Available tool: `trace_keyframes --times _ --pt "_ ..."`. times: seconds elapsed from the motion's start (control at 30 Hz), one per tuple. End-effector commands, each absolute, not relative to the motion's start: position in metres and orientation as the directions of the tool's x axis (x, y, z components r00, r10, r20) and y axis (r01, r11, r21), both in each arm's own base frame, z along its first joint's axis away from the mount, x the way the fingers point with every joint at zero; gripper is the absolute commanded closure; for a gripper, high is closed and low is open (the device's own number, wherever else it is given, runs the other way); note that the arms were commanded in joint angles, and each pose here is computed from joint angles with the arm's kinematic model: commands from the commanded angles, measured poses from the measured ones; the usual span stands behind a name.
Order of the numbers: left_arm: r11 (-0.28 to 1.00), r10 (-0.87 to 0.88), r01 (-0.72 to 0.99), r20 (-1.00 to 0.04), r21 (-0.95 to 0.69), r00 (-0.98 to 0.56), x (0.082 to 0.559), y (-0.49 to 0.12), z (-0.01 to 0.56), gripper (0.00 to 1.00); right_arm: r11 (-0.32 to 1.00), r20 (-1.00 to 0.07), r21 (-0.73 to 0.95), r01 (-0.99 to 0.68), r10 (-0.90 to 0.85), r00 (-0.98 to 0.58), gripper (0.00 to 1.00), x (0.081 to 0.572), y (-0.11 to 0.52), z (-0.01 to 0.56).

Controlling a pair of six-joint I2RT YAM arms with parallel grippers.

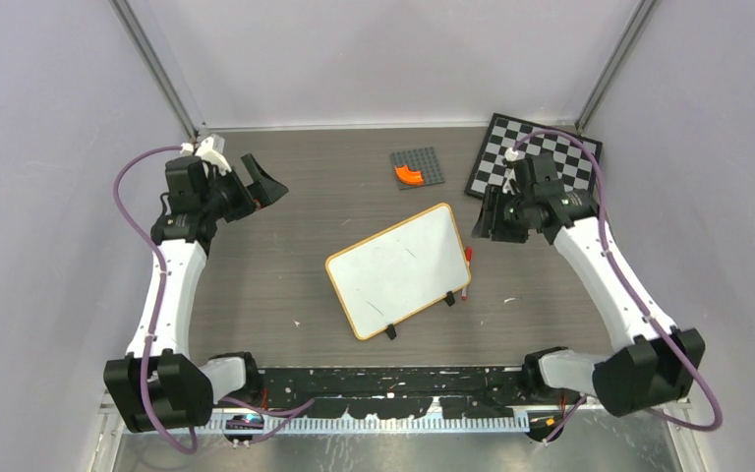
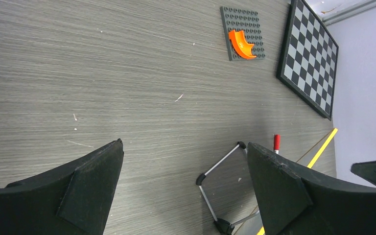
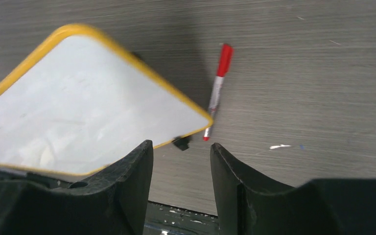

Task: Write a sentence on the whiteboard
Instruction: Pick up the whiteboard marker at the center of the board.

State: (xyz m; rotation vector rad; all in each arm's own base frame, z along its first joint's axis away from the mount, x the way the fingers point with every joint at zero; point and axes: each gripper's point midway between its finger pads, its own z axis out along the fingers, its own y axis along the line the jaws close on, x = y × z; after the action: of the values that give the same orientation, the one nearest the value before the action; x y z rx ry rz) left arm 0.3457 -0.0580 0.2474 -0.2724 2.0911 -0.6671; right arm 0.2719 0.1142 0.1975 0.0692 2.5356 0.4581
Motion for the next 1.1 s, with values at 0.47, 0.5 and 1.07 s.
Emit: trace_keyframes --times 0.47,0.5,1.07 --pt "0.836 -0.409 0.108 -0.742 -0.538 -0.531 0.346 -0.058 0.264 0.0 0.964 -0.341 0.079 0.255 0.266 -0.901 0.51 0.325 0.087 0.073" --pt "0.836 -0.409 0.108 -0.742 -0.538 -0.532 0.346 -0.059 0.264 0.0 0.964 -0.337 0.075 0.253 0.264 -0.904 0.52 0.327 0.088 0.068" --pt "0.839 -0.405 0.099 -0.737 -0.534 -0.541 0.349 -0.057 0.256 0.0 0.972 -0.246 0.047 0.231 0.235 -0.94 0.58 0.33 0.099 0.019"
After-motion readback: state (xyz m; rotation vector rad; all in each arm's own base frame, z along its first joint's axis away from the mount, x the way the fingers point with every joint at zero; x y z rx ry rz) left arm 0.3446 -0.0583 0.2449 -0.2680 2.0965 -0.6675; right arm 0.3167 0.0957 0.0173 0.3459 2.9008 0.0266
